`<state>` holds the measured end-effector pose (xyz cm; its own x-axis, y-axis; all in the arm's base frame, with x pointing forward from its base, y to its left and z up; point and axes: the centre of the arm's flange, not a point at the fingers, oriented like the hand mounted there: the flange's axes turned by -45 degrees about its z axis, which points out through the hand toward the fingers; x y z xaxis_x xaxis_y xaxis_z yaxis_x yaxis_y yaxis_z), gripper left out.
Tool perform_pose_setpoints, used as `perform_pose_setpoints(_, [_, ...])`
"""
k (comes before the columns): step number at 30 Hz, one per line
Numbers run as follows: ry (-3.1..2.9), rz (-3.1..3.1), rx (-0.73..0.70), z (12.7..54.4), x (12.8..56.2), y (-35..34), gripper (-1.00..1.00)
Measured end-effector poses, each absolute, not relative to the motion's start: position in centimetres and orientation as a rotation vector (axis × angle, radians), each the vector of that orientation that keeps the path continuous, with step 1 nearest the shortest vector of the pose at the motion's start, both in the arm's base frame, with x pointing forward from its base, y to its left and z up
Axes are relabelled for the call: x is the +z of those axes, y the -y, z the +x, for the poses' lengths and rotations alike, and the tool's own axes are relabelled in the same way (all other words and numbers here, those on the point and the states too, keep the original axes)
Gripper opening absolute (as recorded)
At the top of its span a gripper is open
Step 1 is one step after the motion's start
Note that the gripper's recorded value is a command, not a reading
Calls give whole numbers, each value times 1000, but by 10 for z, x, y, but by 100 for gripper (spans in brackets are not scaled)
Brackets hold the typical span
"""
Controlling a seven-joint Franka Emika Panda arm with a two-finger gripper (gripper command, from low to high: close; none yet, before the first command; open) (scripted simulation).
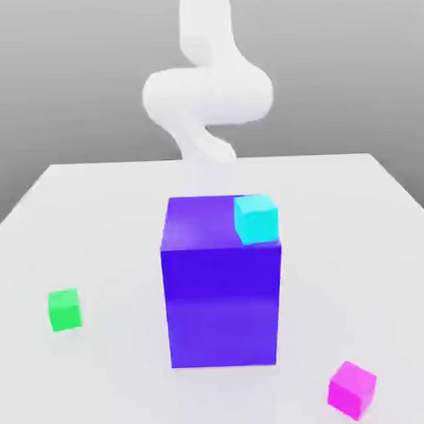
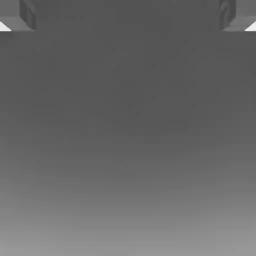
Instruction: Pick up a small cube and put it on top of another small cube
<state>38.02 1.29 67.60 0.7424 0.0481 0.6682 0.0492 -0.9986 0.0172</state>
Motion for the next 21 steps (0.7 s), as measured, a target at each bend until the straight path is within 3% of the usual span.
perform_pose_setpoints(11, [565, -3025, -674, 479, 492, -88, 0])
perform_pose_setpoints(21, [1020, -2967, -255, 483, 304, -162, 0])
